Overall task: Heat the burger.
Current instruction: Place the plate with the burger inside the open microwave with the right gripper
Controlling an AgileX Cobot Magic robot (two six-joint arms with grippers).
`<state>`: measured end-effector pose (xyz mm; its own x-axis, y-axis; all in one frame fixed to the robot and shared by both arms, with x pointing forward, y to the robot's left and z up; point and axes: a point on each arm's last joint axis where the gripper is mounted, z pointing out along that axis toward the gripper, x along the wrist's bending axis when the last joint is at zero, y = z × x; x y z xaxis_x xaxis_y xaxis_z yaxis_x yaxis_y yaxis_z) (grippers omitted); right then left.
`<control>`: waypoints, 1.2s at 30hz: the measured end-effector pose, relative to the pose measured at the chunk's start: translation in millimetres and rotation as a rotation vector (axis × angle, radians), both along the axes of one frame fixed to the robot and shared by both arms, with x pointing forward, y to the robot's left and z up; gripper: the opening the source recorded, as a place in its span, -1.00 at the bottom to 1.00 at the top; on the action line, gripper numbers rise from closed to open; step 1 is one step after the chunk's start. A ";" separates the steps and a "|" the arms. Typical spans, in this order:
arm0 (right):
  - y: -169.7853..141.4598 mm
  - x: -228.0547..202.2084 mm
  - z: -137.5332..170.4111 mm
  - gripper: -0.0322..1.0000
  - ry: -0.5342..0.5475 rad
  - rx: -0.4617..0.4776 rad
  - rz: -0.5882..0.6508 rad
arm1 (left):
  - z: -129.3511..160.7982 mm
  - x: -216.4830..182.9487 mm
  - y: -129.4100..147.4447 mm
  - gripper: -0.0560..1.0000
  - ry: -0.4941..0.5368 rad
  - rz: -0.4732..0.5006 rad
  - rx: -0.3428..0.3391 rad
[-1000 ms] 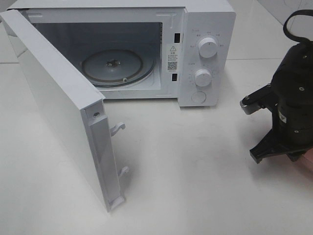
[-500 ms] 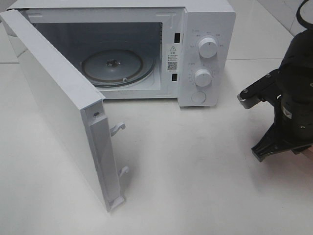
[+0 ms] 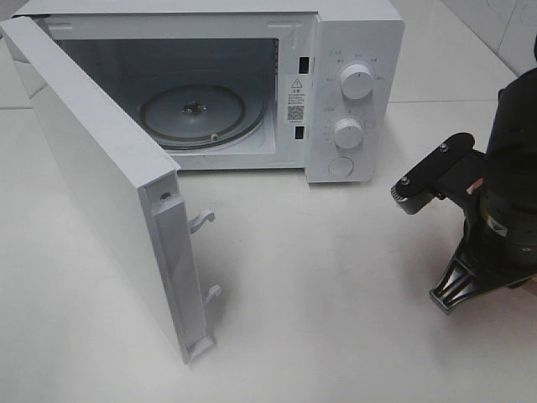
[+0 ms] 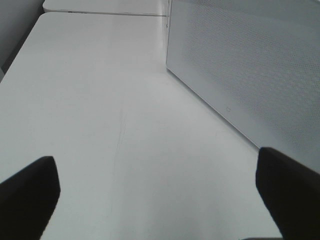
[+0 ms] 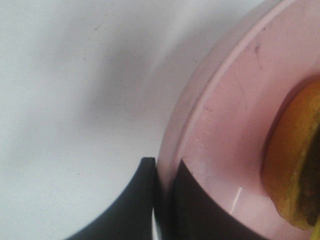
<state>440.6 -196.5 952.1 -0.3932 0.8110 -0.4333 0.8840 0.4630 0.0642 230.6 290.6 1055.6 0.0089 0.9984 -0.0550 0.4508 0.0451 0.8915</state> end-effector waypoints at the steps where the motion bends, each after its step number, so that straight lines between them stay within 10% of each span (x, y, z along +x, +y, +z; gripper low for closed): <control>1: 3.4 -5.1 -0.3 -0.81 0.009 -0.013 0.022 | 0.0 0.0 0.0 0.98 0.000 0.000 0.000; 36: 57.7 -64.4 13.1 -0.81 0.013 -0.113 0.477 | 0.0 0.0 0.0 0.98 0.000 0.000 0.000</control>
<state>376.1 -138.9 965.2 -0.7150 0.4877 -0.5010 0.5725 0.8197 -0.0190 230.6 290.6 1055.6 0.0089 0.9984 -0.0550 0.4508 0.0451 0.8915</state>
